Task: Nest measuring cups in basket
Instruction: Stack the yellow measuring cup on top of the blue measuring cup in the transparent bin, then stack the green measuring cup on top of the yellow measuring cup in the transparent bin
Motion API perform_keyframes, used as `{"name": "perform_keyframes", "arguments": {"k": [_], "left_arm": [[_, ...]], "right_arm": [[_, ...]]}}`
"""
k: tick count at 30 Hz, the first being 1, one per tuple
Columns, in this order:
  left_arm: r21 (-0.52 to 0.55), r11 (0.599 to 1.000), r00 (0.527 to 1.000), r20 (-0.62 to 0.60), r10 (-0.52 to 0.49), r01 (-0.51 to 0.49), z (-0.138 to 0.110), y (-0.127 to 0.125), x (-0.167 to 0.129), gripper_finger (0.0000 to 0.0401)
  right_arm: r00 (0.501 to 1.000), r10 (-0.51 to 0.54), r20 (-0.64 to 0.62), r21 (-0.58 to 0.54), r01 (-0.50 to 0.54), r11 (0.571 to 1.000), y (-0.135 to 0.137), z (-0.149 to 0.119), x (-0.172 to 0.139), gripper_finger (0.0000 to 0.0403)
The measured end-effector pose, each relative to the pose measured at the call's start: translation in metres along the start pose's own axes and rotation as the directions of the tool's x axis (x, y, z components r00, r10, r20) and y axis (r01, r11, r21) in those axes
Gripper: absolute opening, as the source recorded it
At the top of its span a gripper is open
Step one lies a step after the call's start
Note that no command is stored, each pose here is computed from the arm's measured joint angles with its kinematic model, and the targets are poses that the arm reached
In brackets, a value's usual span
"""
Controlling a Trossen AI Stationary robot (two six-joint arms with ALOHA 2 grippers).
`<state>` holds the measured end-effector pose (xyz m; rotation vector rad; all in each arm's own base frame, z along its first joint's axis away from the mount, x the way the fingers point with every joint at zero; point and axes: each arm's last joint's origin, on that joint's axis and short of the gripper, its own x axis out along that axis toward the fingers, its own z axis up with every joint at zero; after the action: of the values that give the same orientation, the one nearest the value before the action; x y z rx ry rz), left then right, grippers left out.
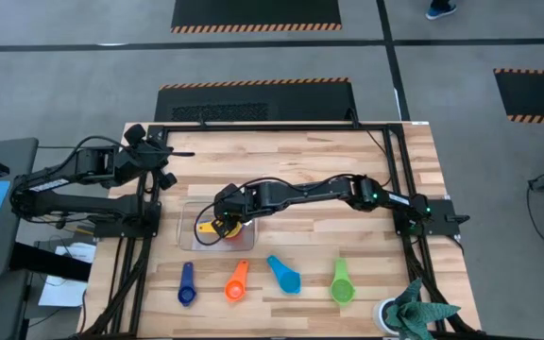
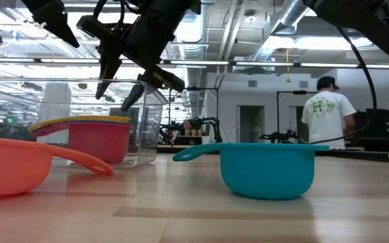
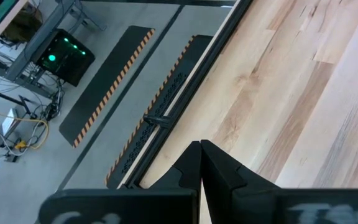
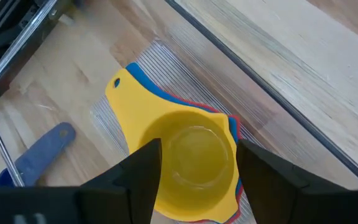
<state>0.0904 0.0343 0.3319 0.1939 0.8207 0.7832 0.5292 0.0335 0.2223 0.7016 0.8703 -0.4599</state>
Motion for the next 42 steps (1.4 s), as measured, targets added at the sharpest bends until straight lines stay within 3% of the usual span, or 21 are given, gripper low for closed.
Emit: {"name": "perform_keyframes", "arguments": {"k": [5,11,17,22,29,34,38,42], "left_arm": [[0.000,1.000,1.000,0.000,0.000,0.000,0.000,0.000,0.000,0.0000],[0.000,1.000,1.000,-0.001,0.000,0.000,0.000,0.000,0.000,0.0000],[0.000,1.000,1.000,-0.001,0.000,0.000,0.000,0.000,0.000,0.0000],[-0.009,1.000,1.000,-0.004,-0.003,0.003,0.000,0.000,0.000,0.0000],[-0.071,0.995,0.997,0.003,-0.076,0.076,0.001,-0.002,0.000,0.0000],[-0.130,0.983,0.992,0.003,-0.129,0.129,0.001,-0.004,0.000,0.0000],[-0.161,0.975,0.988,0.007,-0.152,0.152,0.001,-0.005,0.000,0.0000],[-0.163,0.969,0.983,0.009,-0.186,0.185,0.002,-0.006,0.000,0.0000]], "right_arm": [[1.000,0.004,0.003,0.034,-0.004,0.999,-0.001,0.003,-0.003,0.0228],[0.985,0.165,-0.052,0.057,-0.162,0.985,0.000,0.021,-0.029,0.0216],[0.957,0.268,-0.106,-0.080,-0.277,0.957,0.001,0.033,-0.080,0.0209],[0.969,0.145,-0.200,-0.220,-0.189,0.957,-0.016,0.027,-0.135,0.0202],[0.922,-0.182,-0.342,-0.322,0.067,0.944,-0.048,0.006,-0.181,0.0187],[0.937,-0.206,-0.282,-0.373,0.091,0.924,-0.043,-0.009,-0.202,0.0172],[0.936,-0.308,-0.170,-0.439,0.208,0.874,-0.045,-0.034,-0.219,0.0157],[0.912,-0.398,-0.094,-0.367,0.340,0.866,-0.062,-0.065,-0.239,0.0140]]}}
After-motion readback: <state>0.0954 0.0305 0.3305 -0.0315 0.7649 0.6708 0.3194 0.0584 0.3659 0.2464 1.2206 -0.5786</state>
